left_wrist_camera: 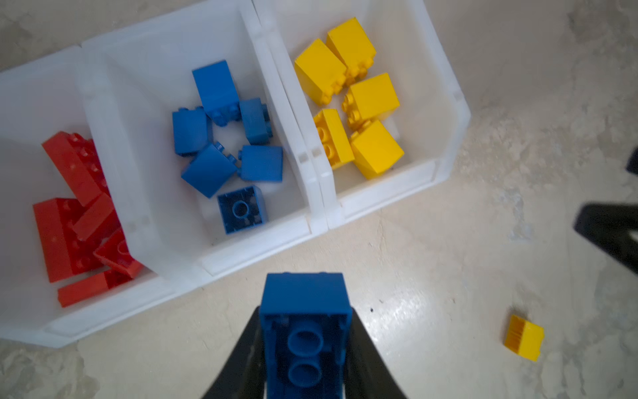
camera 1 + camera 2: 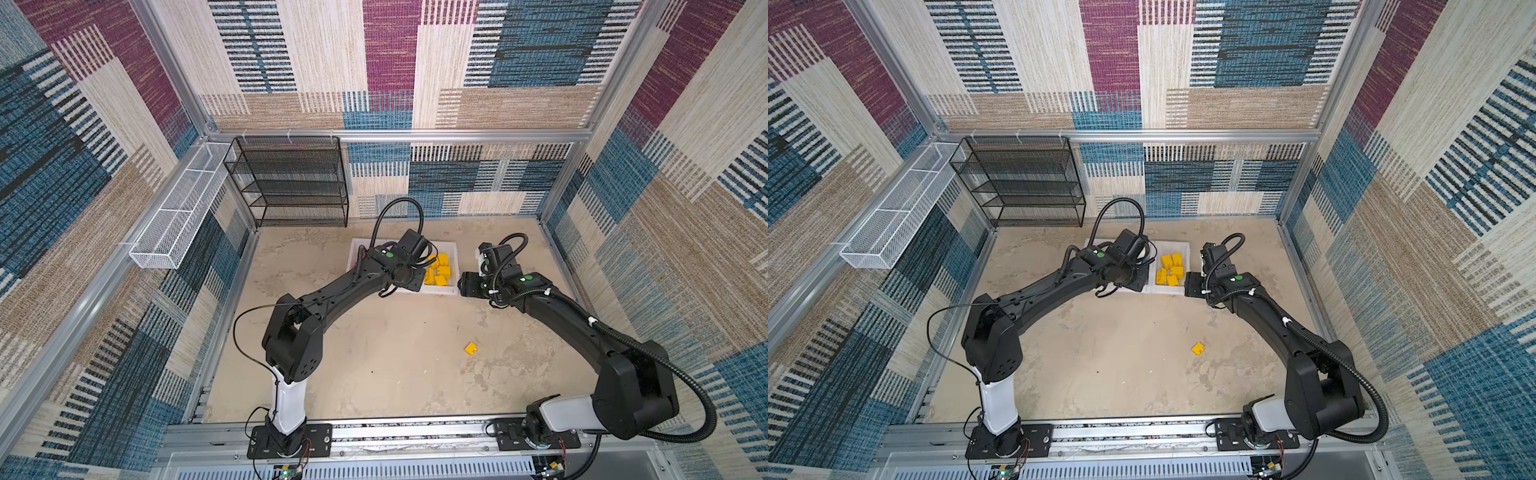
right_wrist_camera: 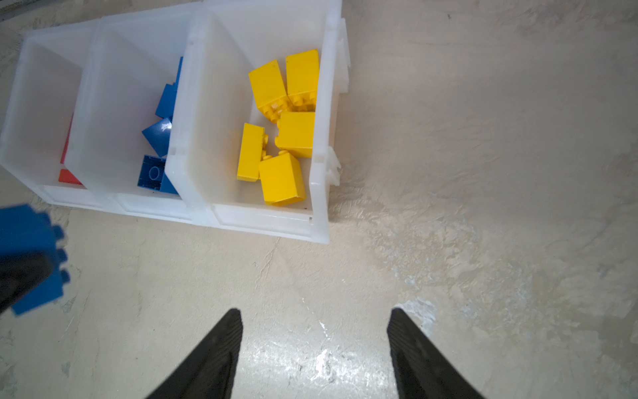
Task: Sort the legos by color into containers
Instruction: 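Carry the blue brick with the left gripper into the middle bin and release, then lower the right gripper onto the last yellow brick and close it while the left withdraws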
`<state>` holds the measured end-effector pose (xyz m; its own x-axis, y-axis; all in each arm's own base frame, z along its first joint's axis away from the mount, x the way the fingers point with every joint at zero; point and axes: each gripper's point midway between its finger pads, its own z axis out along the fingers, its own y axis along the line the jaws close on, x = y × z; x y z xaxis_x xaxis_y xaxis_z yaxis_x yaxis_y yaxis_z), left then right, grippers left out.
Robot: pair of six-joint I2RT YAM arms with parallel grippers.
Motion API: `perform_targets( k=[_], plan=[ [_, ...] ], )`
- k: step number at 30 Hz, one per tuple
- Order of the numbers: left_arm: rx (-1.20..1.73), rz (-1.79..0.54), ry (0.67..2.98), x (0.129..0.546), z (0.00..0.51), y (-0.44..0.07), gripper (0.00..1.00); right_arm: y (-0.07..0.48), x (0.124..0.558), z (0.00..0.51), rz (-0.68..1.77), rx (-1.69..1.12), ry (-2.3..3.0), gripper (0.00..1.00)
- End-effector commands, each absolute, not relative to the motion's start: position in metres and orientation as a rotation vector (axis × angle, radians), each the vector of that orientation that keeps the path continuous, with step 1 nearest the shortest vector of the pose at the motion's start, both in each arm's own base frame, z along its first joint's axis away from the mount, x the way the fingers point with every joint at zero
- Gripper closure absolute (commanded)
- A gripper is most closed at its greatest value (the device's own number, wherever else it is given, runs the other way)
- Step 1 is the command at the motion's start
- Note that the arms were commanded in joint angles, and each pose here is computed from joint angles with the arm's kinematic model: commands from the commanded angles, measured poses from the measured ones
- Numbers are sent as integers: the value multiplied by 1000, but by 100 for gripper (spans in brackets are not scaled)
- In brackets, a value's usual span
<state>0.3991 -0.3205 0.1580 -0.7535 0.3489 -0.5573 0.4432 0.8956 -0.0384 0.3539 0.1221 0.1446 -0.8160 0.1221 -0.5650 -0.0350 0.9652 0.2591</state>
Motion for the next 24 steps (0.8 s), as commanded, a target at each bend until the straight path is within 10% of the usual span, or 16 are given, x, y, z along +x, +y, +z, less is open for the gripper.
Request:
perform_targets(
  k=[1,13,24],
  plan=[
    [599,-151,2502,423,152,-311,67,123,352,145,364,70,2497,30],
    [487,-126,2537,486,137,-290,45,119,339,140,362,85,2523,31],
    [421,-234,2521,462,173,-284,43,112,323,121,327,115,2591,32]
  ],
)
